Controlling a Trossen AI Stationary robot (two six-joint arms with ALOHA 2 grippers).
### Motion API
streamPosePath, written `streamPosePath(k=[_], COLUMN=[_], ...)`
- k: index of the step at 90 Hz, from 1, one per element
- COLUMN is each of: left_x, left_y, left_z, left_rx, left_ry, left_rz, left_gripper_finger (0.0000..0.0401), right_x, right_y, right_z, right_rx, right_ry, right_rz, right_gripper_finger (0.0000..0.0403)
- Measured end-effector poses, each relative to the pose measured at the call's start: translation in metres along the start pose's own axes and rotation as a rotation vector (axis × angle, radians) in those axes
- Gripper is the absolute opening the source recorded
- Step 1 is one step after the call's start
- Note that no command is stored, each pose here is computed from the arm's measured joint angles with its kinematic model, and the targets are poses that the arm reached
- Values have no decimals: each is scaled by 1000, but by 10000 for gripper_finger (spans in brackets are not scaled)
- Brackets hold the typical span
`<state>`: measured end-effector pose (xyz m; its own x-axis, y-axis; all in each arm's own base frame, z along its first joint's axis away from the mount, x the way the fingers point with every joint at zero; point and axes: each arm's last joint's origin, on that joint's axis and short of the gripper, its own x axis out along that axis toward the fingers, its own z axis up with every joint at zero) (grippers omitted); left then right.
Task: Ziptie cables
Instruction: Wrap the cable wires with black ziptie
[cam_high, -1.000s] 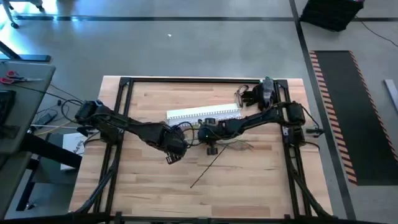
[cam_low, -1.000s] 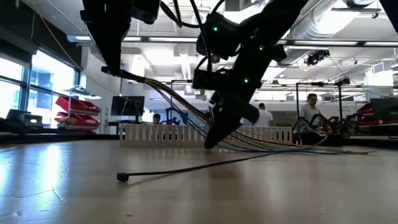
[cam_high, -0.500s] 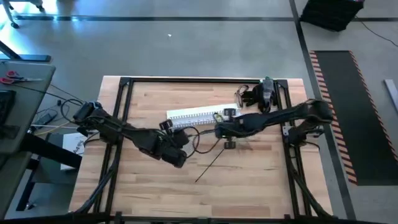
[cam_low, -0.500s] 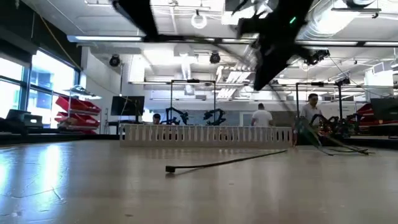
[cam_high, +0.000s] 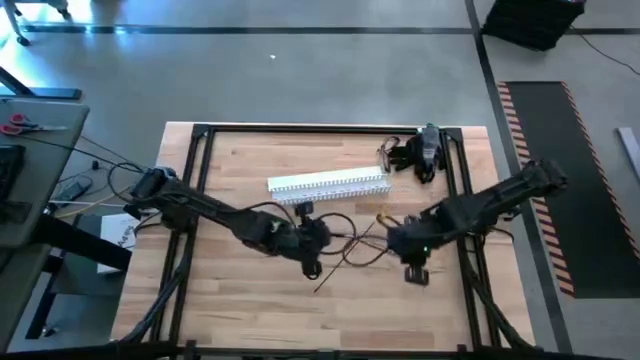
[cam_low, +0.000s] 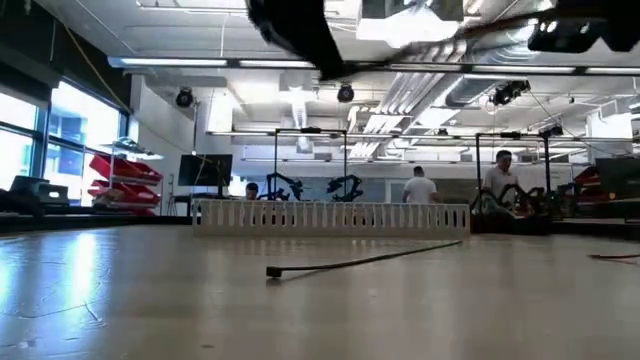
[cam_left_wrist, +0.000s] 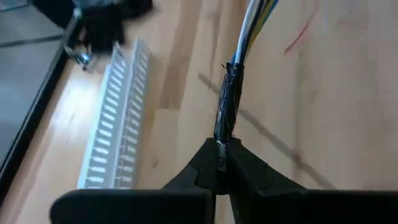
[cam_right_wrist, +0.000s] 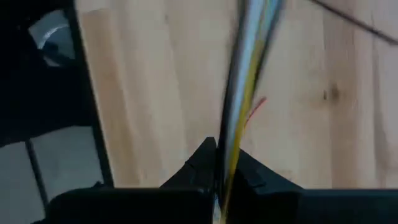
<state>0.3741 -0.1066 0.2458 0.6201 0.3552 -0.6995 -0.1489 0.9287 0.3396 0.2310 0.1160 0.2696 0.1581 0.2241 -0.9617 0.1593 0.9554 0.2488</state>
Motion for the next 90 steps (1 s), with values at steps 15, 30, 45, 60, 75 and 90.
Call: streamPosePath(k=[15,30,45,60,75,90], left_x=[28,43,56,71,80,87], left_y=[-3,-6,-11,-18,-19,-19], left_z=[-19,-41,-58,-67,-73,-84], left_rx=[80,192,278,358,392,439], left_ry=[159,332,454,484,501,541], left_rz=[61,119,150,207,257,306], left_gripper_finger=[1,1,1,0,0,0], right_x=[54,104,134,139,138,138], right_y=[-2,-7,-7,-9,-7,-3], right_z=[15,42,58,58,57,47], right_rx=[44,63,61,101,98,53], right_ry=[34,-12,-29,-18,-13,77], right_rz=[-102,-80,-15,-27,-14,14], right_gripper_finger=[0,0,0,0,2,48])
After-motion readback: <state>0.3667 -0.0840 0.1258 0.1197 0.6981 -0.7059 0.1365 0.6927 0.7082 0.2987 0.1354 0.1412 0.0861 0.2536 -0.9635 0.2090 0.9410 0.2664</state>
